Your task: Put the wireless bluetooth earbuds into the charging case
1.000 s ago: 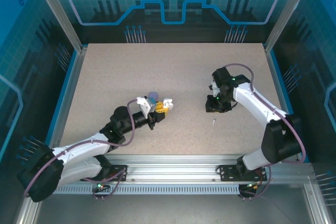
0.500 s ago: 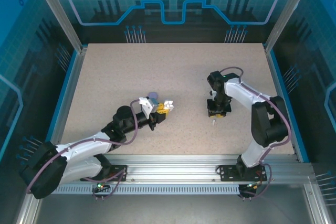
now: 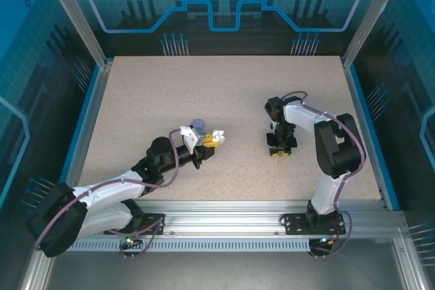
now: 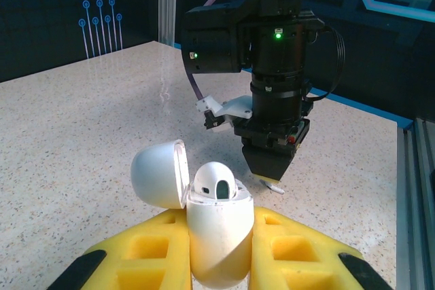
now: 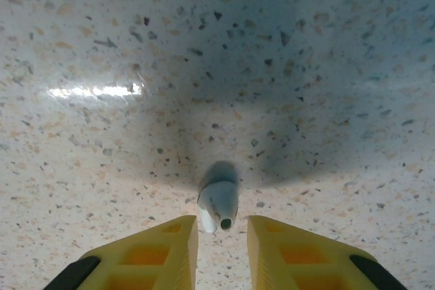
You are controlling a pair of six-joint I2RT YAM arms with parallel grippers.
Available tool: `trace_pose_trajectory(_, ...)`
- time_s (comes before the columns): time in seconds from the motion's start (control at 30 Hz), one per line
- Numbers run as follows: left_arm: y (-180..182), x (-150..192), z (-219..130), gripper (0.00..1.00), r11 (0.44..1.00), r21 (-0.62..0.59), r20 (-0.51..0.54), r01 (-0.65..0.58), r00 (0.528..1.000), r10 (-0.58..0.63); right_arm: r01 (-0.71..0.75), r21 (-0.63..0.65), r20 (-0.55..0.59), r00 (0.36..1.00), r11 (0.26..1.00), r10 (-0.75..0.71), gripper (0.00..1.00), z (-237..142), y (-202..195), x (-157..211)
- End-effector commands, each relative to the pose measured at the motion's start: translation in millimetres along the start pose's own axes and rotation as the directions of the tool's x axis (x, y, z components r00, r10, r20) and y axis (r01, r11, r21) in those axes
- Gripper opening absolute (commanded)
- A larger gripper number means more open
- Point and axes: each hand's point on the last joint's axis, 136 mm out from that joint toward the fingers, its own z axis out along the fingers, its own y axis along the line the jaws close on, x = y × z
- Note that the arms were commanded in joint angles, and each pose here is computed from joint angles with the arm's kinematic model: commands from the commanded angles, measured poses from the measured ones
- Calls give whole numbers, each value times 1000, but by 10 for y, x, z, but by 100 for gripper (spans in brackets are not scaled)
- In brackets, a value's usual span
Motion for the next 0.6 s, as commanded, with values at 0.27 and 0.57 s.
trace_pose_trajectory(0.27, -14, -74, 1, 19, 1000, -2, 20, -25, 999, 25, -20, -6, -22, 1000, 1000, 19, 27, 88, 9, -80)
trace_pose_trajectory(0.57, -8, -79, 6, 19, 1000, -4, 19, -26, 999, 26, -17, -7, -40, 999, 1000, 16, 20, 192, 16, -94)
